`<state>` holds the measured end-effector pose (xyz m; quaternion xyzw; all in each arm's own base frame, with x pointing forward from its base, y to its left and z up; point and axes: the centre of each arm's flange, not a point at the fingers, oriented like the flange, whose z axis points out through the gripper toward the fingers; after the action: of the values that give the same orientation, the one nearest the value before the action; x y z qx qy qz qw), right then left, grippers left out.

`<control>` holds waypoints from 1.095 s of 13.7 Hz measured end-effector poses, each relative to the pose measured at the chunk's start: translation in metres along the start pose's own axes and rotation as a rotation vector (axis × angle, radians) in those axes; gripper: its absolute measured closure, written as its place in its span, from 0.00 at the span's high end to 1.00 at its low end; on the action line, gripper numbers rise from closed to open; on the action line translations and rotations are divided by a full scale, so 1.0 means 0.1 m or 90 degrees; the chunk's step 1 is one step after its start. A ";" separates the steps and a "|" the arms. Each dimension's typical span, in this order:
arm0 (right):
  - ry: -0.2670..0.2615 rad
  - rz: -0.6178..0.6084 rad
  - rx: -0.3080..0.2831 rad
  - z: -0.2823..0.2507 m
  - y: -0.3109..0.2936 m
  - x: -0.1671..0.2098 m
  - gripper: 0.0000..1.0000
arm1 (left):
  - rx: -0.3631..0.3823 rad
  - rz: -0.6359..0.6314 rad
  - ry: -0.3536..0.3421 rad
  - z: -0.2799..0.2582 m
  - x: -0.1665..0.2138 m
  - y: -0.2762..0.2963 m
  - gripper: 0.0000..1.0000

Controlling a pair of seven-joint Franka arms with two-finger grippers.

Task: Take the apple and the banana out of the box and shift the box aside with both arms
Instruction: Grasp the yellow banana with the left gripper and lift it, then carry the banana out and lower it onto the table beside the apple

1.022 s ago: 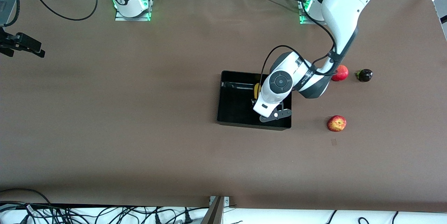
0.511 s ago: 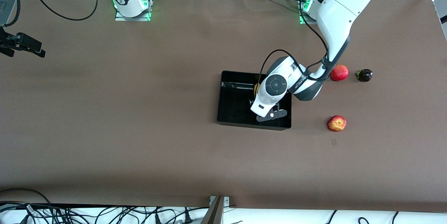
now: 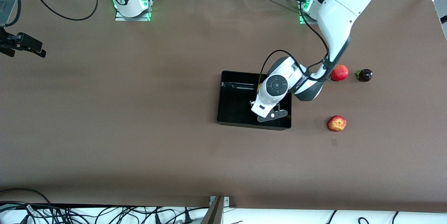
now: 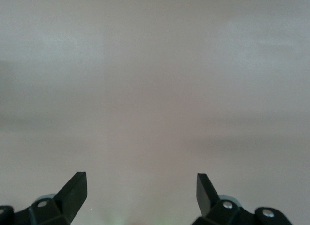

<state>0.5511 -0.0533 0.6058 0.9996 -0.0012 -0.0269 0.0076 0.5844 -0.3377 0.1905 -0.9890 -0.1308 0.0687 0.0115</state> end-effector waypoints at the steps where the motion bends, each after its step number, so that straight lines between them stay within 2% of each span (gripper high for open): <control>1: 0.000 0.000 0.000 0.00 0.00 0.00 1.00 | 0.010 -0.002 -0.003 -0.09 0.02 -0.01 0.34; 5: -0.001 0.000 0.000 0.00 0.00 0.00 1.00 | 0.008 -0.033 -0.022 -1.10 0.06 -0.02 0.34; 8: -0.001 0.000 0.000 0.00 0.00 0.00 1.00 | 0.024 -0.019 -0.053 -1.77 0.10 -0.31 0.34; 12: -0.001 0.000 0.000 0.00 0.00 0.00 1.00 | 0.067 0.088 -0.147 -2.08 0.50 -1.42 0.34; 15: -0.001 0.000 0.000 0.00 0.00 0.00 1.00 | 0.060 0.143 -0.167 -2.06 1.02 -2.53 0.34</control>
<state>0.5510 -0.0529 0.6056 0.9996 -0.0009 -0.0280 0.0073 0.6460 -0.0682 0.3917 -0.9784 -0.0163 0.2036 0.0328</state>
